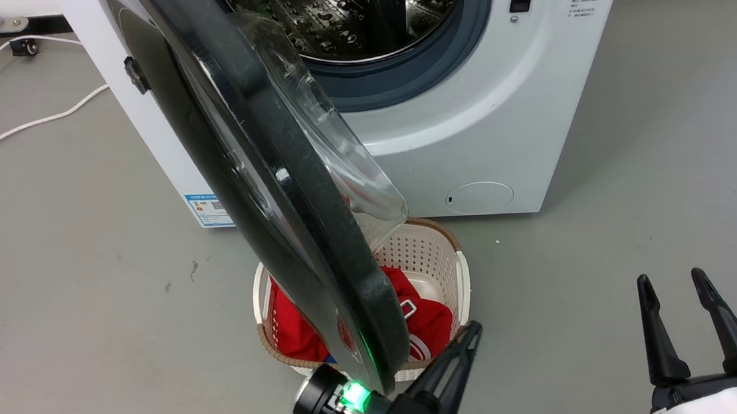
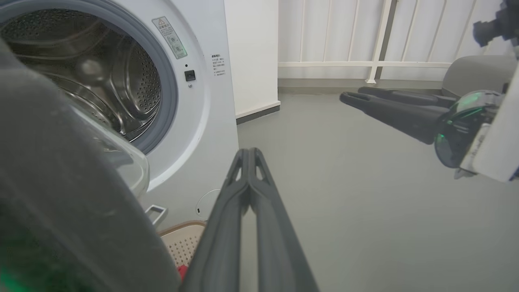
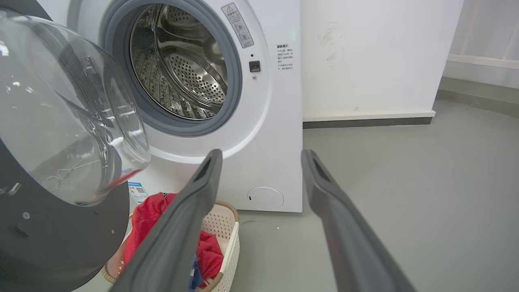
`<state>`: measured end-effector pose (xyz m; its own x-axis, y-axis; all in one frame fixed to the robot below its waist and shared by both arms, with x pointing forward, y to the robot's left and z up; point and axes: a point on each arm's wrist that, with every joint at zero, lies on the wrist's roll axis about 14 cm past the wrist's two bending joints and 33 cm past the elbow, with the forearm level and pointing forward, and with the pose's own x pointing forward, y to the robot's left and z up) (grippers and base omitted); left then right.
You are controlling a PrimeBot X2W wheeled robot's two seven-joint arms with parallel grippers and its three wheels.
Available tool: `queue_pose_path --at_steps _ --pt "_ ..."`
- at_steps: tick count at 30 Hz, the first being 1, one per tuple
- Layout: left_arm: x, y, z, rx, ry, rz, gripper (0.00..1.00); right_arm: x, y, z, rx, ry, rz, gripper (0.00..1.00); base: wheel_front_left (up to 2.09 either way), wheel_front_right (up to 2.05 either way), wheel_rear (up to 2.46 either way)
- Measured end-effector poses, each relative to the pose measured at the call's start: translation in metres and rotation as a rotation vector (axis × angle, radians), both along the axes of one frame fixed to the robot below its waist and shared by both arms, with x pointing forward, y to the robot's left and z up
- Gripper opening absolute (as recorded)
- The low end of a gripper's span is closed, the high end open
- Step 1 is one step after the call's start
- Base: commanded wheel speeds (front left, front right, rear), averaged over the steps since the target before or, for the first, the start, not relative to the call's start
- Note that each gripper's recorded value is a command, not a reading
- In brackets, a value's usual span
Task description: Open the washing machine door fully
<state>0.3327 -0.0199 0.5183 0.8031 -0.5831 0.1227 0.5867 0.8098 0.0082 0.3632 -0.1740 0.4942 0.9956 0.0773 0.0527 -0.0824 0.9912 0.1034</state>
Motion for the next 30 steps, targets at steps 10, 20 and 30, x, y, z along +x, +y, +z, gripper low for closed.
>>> queue_pose_path --at_steps 10,20,30 --pt "0.014 0.032 0.000 0.005 0.000 0.131 0.00 0.002 0.008 -0.002 0.001 0.005 0.026 1.00 0.00 0.00 0.00" --pt "0.008 0.065 0.001 0.001 0.000 0.247 0.00 0.004 0.022 -0.002 0.005 0.006 0.069 1.00 0.00 0.00 0.00" --pt "-0.002 0.107 -0.007 0.009 0.027 0.401 0.00 0.007 0.038 -0.008 0.008 0.025 0.121 1.00 0.00 0.00 0.00"
